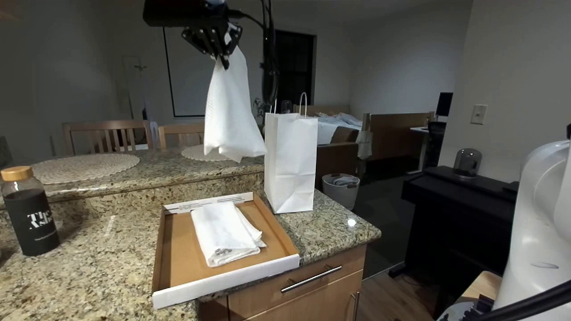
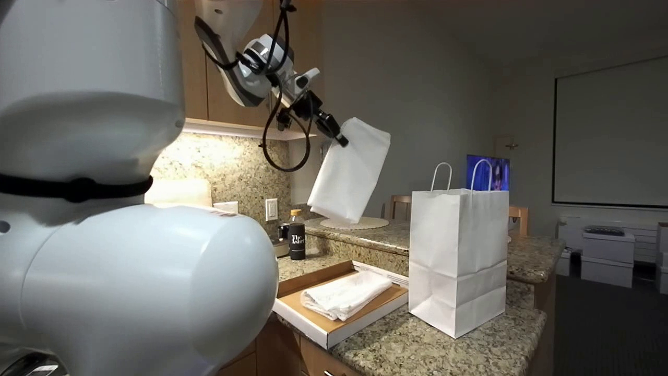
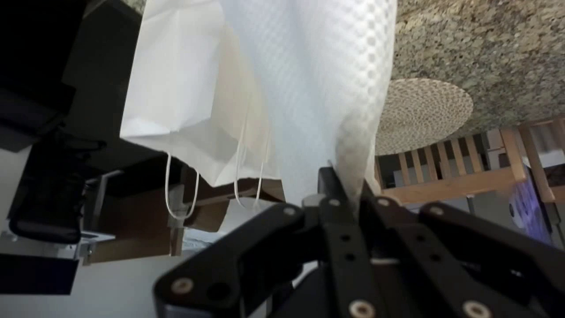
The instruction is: Place one white towel in the white bag
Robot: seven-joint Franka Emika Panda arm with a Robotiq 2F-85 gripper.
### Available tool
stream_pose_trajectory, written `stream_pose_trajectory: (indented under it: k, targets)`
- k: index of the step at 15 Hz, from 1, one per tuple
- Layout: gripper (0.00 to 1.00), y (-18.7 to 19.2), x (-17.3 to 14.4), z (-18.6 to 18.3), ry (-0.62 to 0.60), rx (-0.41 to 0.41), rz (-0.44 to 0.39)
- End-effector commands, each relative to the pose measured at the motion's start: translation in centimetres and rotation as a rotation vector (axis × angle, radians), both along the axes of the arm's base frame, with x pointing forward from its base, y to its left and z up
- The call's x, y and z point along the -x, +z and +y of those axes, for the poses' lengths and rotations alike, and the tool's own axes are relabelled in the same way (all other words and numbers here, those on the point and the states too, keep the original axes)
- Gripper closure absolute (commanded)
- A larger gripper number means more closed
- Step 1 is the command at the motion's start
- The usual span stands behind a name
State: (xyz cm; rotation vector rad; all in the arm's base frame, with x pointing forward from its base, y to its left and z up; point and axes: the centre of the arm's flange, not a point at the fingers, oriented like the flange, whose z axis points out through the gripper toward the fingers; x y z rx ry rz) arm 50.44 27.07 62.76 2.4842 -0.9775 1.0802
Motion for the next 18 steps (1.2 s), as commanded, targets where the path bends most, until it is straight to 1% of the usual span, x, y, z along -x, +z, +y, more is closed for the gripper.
stream_pose_trajectory:
  k: [1, 3, 4, 5, 7, 10, 12, 15, 18]
  targets:
    - [0.93, 4.6, 1.0, -3.7, 0.084, 0.083, -0.018]
    - [0.93, 6.6, 1.7, -6.0, 0.126, 0.090, -0.017]
    - [0.92, 6.9, 2.4, -7.2, 0.145, 0.101, -0.007]
    - [0.93, 6.0, 0.9, -4.7, 0.089, 0.084, -0.016]
    - [0.93, 6.8, 1.1, -5.4, 0.086, 0.086, -0.024]
    - [0.93, 5.9, 0.8, -4.5, 0.098, 0.090, -0.010]
    - [0.93, 6.1, 1.1, -4.6, 0.108, 0.084, -0.016]
    - [0.93, 8.9, 1.7, -5.0, 0.117, 0.068, -0.050]
    - [0.93, 13.5, 2.0, -5.9, 0.160, 0.052, -0.116]
